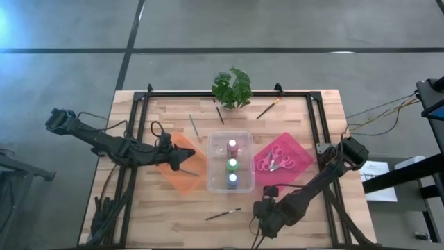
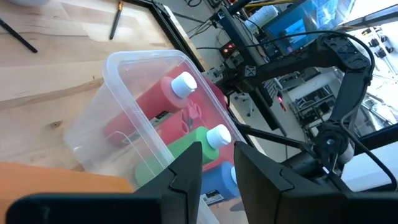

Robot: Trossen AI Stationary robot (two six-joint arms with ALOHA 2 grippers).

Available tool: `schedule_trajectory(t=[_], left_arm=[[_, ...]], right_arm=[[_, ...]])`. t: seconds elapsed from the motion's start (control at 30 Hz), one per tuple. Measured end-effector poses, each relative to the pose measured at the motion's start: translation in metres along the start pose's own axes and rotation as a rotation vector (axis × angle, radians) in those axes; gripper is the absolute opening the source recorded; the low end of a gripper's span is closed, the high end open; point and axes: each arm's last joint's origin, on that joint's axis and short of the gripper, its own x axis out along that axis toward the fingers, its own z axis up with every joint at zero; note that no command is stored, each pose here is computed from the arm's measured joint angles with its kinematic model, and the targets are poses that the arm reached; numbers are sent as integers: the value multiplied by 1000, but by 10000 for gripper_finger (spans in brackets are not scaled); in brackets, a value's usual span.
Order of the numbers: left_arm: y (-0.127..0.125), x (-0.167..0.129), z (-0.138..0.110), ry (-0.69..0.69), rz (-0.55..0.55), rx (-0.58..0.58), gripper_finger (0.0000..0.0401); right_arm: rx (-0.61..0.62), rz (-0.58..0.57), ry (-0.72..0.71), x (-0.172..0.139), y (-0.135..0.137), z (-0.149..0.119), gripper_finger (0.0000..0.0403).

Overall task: Pick & Place Paint Supplies
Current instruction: Put the black eyeshadow brush into the orange bin

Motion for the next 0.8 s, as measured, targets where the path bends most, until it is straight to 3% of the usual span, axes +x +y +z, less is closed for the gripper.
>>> schedule_trajectory(t=[0.8], left_arm=[[0,0,0,7,-3,-12,103]], right_arm=[[-9,50,-54,23,-9,-11,103]])
